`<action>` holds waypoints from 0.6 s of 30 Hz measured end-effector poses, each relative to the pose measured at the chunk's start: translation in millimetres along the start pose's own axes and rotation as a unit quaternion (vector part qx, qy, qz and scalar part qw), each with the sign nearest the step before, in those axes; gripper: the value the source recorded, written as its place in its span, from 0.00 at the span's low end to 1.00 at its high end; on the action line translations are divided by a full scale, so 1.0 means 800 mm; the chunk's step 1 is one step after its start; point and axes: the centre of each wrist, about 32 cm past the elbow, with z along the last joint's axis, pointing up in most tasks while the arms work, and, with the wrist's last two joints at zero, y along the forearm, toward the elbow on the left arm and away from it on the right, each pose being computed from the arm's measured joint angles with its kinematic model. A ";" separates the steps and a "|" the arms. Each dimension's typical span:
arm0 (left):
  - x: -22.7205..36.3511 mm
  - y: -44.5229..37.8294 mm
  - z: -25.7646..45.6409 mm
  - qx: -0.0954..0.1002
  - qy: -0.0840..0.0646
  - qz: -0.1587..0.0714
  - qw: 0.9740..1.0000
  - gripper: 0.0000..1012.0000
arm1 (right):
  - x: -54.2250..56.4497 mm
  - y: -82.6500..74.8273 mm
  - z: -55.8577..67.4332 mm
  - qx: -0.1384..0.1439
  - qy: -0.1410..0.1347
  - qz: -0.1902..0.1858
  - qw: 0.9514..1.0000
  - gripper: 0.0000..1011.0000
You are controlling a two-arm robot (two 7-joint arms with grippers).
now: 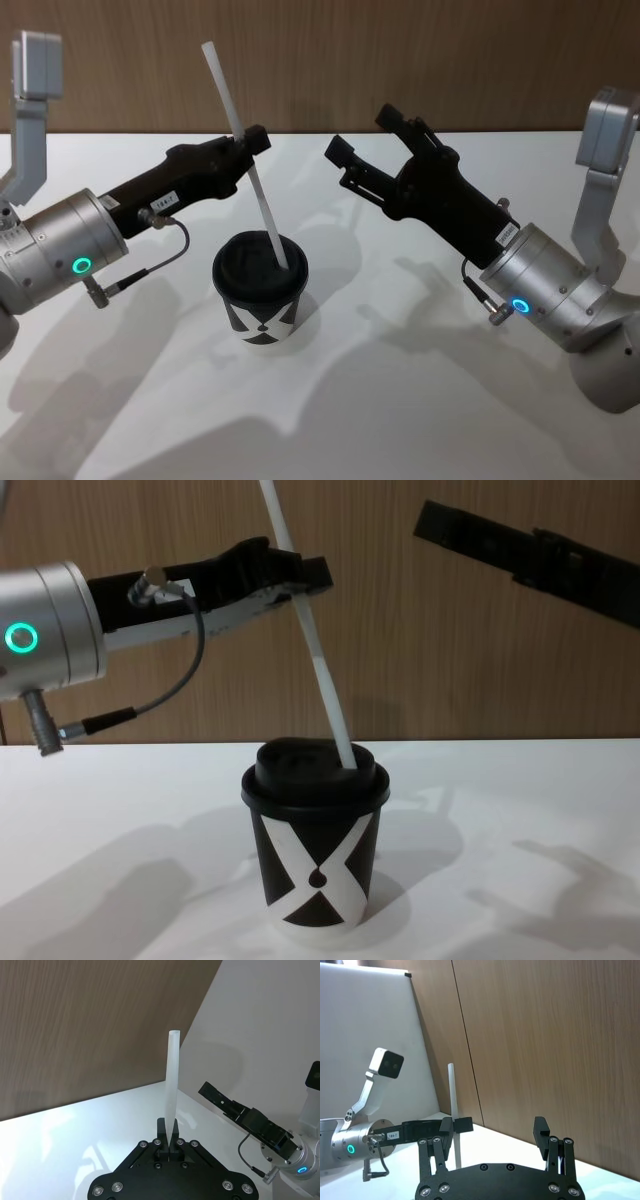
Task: Pick up the straw with one hand, pass it to the other hand, and insert it into the cup.
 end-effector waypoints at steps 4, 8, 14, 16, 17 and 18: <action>0.0023 -0.002 -0.0016 0.004 0.004 -0.003 1.000 0.00 | 0.000 0.000 0.000 0.000 0.000 0.000 1.000 0.99; 0.0038 -0.005 -0.0033 0.009 0.008 -0.008 1.000 0.00 | 0.000 0.000 0.000 0.000 0.000 0.000 1.000 0.99; 0.0051 -0.007 -0.0062 0.017 0.011 -0.014 1.000 0.11 | 0.000 0.000 0.000 0.000 0.000 0.000 1.000 0.99; 0.0053 -0.009 -0.0076 0.020 0.013 -0.016 1.000 0.14 | 0.000 0.000 0.000 0.000 0.000 0.000 1.000 0.99; 0.0054 -0.009 -0.0079 0.021 0.013 -0.017 1.000 0.17 | 0.000 0.000 0.000 0.000 0.000 0.000 1.000 0.99; 0.0055 -0.009 -0.0082 0.021 0.014 -0.017 1.000 0.21 | 0.000 0.000 0.000 0.000 0.000 0.000 1.000 0.99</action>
